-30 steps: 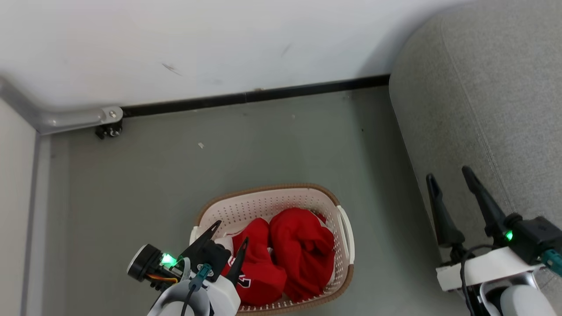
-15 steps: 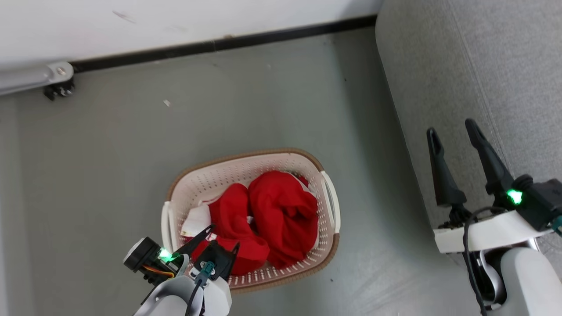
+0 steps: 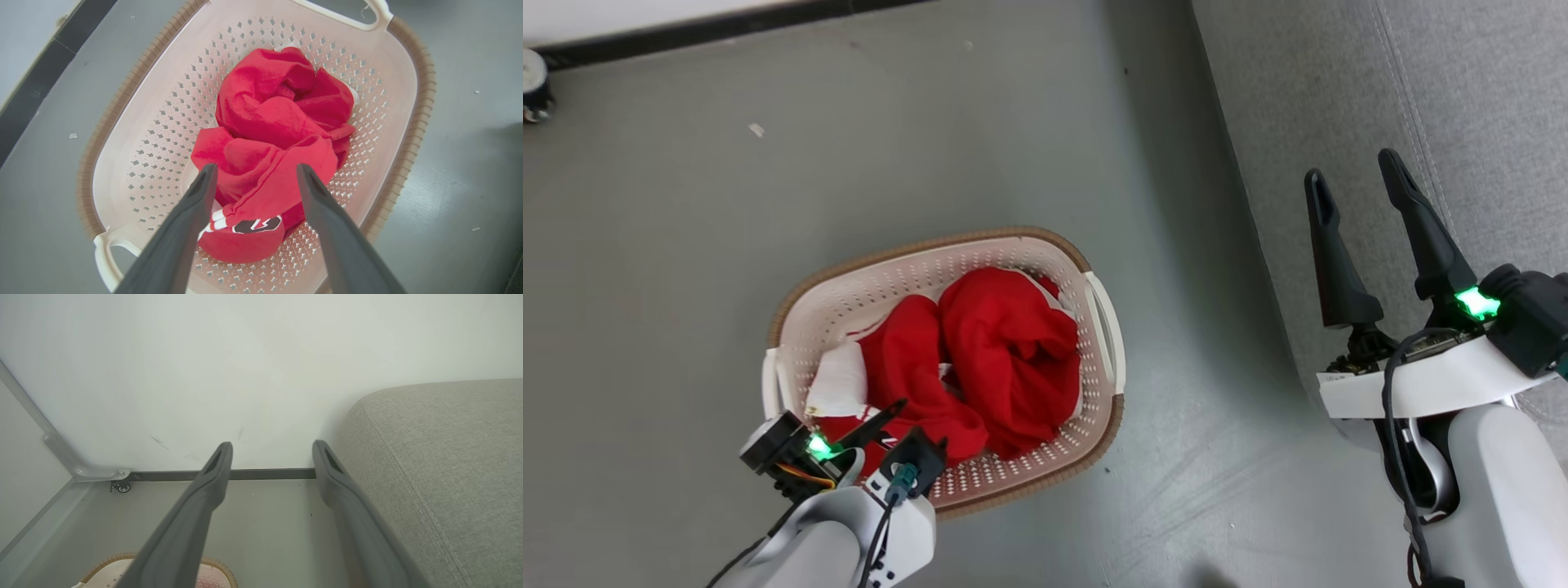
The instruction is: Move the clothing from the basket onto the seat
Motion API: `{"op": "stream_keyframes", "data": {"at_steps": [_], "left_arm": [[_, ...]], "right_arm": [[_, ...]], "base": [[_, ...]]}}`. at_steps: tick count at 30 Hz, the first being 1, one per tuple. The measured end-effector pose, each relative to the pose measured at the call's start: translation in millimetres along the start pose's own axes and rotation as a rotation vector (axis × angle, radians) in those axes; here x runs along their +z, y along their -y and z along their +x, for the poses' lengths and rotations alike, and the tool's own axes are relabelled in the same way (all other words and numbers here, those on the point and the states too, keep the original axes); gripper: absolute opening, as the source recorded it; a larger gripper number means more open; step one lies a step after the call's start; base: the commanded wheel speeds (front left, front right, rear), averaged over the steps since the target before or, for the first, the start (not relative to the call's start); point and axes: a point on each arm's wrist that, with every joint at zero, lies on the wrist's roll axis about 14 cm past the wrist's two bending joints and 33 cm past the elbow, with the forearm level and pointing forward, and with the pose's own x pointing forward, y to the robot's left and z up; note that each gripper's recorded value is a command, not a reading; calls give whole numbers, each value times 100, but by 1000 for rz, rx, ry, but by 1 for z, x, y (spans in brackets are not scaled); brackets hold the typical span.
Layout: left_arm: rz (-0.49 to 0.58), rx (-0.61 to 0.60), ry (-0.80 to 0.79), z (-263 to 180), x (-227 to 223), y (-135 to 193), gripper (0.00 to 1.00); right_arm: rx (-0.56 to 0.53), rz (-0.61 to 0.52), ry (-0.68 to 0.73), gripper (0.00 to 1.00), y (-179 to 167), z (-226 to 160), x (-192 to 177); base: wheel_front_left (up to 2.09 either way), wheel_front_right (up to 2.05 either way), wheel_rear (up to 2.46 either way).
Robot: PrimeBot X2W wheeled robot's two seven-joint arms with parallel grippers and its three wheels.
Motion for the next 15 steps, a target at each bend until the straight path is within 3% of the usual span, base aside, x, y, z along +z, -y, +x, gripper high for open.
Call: {"op": "stream_keyframes", "data": {"at_steps": [15], "left_arm": [[13,-72,-54,34,-23,10,100]], "right_arm": [[-15,-8,-27,100,11,16,-18]], "base": [[0,0,0]]}}
